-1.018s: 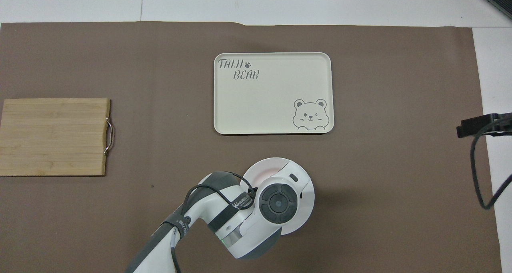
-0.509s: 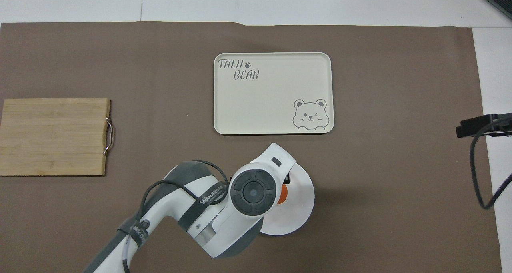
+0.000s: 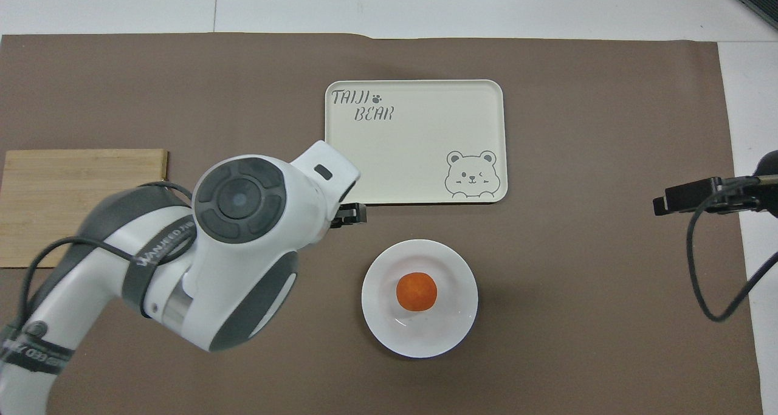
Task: Place orange and plate with both arms
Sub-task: 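Withdraw the left gripper while the right gripper reaches the plate rim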
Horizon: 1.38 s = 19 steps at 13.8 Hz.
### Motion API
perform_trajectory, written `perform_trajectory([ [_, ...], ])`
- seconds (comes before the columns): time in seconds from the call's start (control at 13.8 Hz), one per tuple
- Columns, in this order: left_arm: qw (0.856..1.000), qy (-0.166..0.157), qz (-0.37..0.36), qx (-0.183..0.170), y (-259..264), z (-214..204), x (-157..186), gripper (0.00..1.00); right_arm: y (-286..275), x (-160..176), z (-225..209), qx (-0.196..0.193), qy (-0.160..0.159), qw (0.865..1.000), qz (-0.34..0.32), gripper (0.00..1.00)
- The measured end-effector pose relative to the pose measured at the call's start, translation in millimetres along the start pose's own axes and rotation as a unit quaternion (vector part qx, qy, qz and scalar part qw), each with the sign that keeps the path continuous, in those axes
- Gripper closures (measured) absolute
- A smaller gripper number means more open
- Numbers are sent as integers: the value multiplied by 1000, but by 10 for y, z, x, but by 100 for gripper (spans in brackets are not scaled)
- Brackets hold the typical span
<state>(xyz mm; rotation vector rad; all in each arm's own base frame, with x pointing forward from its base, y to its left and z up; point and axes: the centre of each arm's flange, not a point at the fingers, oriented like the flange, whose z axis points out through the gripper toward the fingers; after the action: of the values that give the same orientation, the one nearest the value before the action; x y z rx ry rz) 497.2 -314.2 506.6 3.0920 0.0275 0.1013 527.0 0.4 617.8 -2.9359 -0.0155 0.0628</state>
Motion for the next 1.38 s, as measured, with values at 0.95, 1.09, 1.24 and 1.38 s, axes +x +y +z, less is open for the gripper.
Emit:
perform_trajectory([
  [0.95, 999, 5, 46, 14, -2105, -641, 907, 0, 162, -161, 1621, 268, -53, 960, -60, 0],
  [1.09, 999, -4, 42, 17, -2505, -651, 948, 0, 170, -230, 1812, 279, -63, 956, -61, 0],
  [1.24, 999, -17, 34, 19, -2730, -715, 941, 0, 169, -311, 2034, 306, -66, 948, -64, 0],
  [1.38, 999, -26, 27, 19, -2837, -788, 923, 0, 205, -386, 2258, 316, -64, 944, -68, 0],
])
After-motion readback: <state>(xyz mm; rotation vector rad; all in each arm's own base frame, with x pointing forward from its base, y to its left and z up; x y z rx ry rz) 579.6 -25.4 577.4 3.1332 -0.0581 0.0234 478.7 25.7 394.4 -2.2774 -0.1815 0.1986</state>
